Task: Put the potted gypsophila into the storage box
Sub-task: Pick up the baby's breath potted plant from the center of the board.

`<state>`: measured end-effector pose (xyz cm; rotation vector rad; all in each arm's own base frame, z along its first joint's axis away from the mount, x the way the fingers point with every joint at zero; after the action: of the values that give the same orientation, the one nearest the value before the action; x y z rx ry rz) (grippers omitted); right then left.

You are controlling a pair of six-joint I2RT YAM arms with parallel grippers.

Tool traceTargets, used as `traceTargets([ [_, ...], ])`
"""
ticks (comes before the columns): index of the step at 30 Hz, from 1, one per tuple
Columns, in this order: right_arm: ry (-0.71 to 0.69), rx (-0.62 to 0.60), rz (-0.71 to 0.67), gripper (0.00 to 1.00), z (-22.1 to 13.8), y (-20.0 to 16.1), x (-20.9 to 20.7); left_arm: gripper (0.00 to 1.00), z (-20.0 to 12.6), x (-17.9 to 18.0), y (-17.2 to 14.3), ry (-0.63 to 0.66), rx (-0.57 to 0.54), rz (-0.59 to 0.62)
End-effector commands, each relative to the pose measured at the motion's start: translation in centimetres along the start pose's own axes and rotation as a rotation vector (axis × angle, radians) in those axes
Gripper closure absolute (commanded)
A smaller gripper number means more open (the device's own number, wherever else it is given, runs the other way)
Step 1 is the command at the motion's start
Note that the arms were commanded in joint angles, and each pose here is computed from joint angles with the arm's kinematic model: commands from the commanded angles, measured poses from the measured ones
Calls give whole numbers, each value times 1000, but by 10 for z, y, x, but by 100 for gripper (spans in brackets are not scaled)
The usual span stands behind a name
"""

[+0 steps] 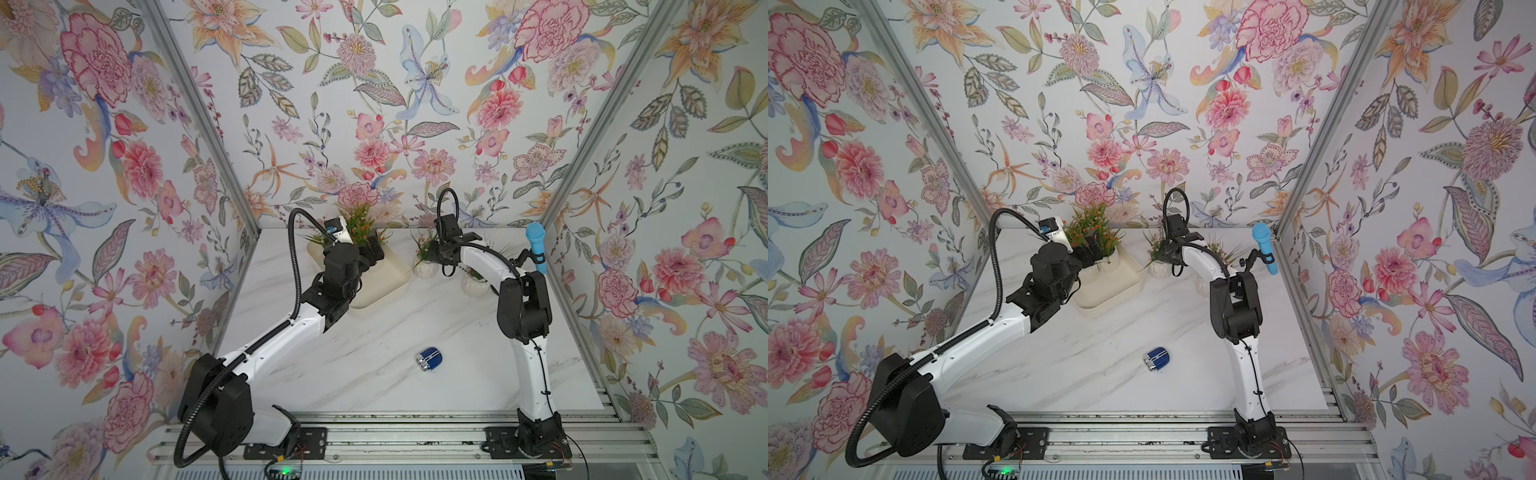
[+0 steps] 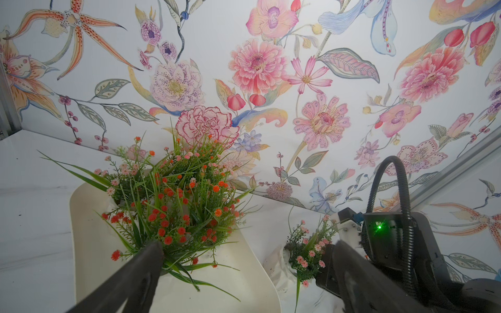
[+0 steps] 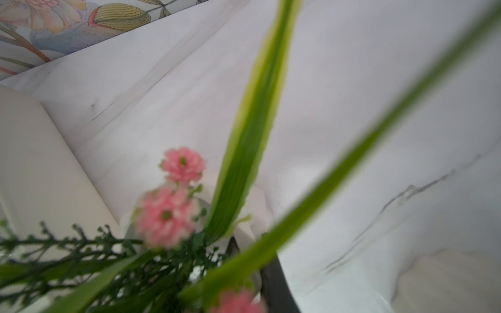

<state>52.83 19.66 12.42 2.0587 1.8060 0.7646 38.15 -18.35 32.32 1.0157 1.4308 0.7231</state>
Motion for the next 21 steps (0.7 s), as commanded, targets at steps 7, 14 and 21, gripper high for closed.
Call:
traceTargets([
  [7, 44, -32, -150, 100, -37, 19, 8, 0, 6, -24, -3, -20, -8, -23],
  [14, 217, -93, -157, 100, -86, 33, 11, 0, 4, -43, -15, -29, -1, -36],
  [21, 301, -128, -124, 100, -108, 42, -4, 0, -2, -61, -32, -39, 26, -8],
])
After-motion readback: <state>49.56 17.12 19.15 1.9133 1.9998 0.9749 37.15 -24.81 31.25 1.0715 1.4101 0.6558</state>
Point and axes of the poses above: each gripper's point midway between its finger pads, its own z axis out along the fingers, its own x axis along the line the jaws close on, y = z × x, the point moved 4 cm from there along -z, back along the fingers, and after that the axes turned 2 degrees about -z, right-handed, at the moved point
